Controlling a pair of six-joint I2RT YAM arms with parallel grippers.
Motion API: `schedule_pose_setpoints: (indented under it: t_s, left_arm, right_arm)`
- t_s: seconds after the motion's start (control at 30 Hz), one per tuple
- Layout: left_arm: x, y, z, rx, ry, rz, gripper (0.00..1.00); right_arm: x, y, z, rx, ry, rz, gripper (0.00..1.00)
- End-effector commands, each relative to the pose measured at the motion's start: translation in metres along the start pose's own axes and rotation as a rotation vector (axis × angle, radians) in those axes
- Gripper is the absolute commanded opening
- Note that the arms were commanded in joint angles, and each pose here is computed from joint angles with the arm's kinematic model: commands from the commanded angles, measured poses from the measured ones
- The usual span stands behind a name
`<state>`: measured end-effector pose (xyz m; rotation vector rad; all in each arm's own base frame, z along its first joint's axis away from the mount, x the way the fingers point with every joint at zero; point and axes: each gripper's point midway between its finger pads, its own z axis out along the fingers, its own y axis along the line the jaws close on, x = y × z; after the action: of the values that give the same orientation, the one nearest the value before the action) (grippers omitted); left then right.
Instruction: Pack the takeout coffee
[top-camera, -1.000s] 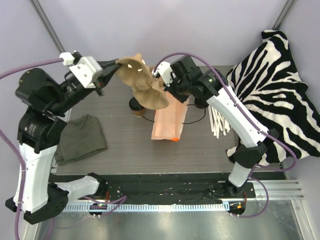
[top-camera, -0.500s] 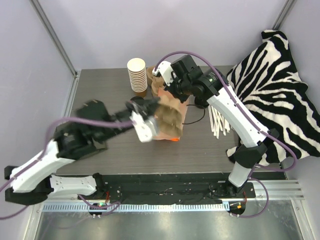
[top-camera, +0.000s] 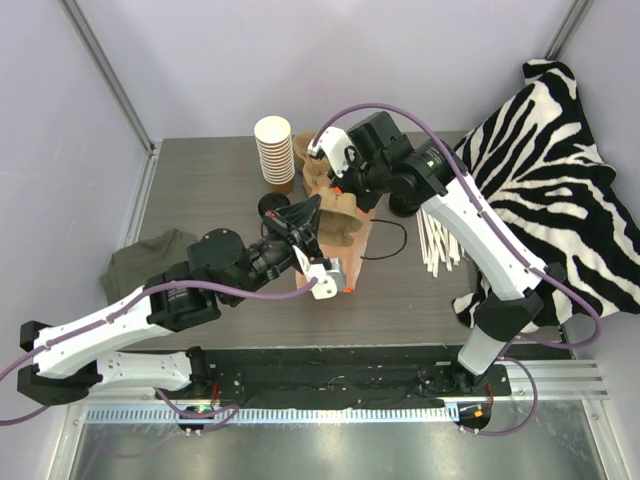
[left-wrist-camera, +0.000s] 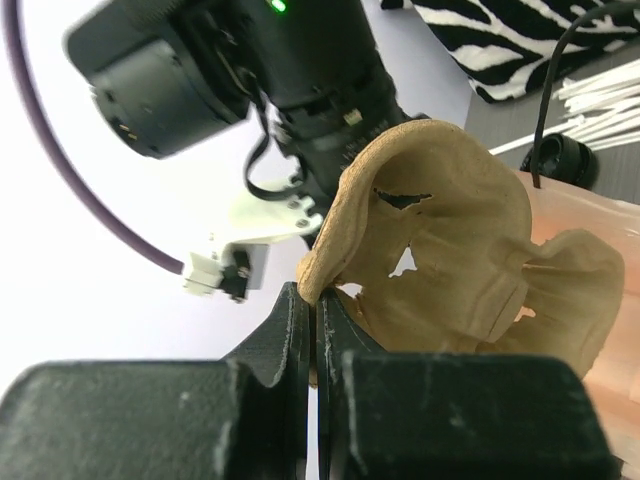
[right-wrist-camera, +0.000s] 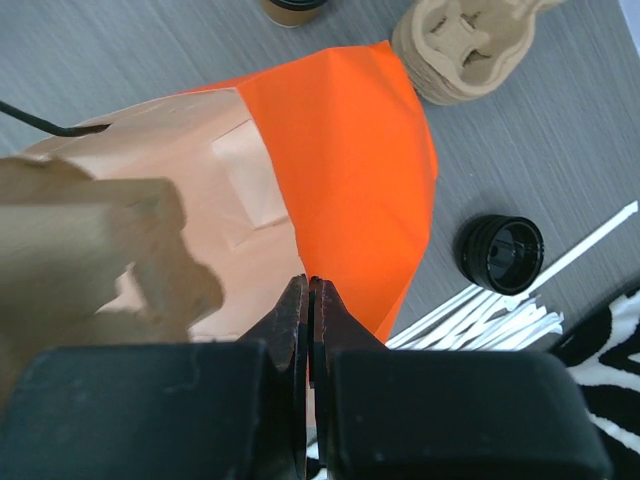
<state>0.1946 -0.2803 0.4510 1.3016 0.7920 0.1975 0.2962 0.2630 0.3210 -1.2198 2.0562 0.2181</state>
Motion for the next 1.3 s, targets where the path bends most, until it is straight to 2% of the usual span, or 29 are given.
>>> schedule_pose_setpoints:
  t_s: [0.0,0.43,0.63,0.83,0.97,1.27]
  left_arm:
    - [0.001,0.01,-0.001,-0.058,0.011,-0.016,0.0]
    - [0.013,-0.028,-0.004,0.046,0.046,-0.042,0.0]
    - [0.01,-0.029,-0.004,0.067,0.064,-0.094,0.0]
    - [0.029,-0.063,-0.011,0.141,0.138,-0.14,0.0]
    - [0.035,-0.07,-0.013,0.144,0.152,-0.146,0.0]
    - [0.034,-0.095,-0.035,0.322,0.142,-0.155,0.0]
  right_arm:
    - [-0.007,0.016,-0.027,-0.073,-0.071,-0.003,0.01]
    - [-0.008,0.044,-0.053,-0.211,-0.123,0.016,0.01]
    - [-0.006,0.055,-0.052,-0.271,-0.112,0.052,0.01]
    - [0.0,0.065,-0.052,-0.324,-0.099,0.057,0.01]
    - [0.0,0.067,-0.051,-0.335,-0.097,0.057,0.01]
    - [-0.001,0.08,-0.061,-0.408,-0.111,0.055,0.01]
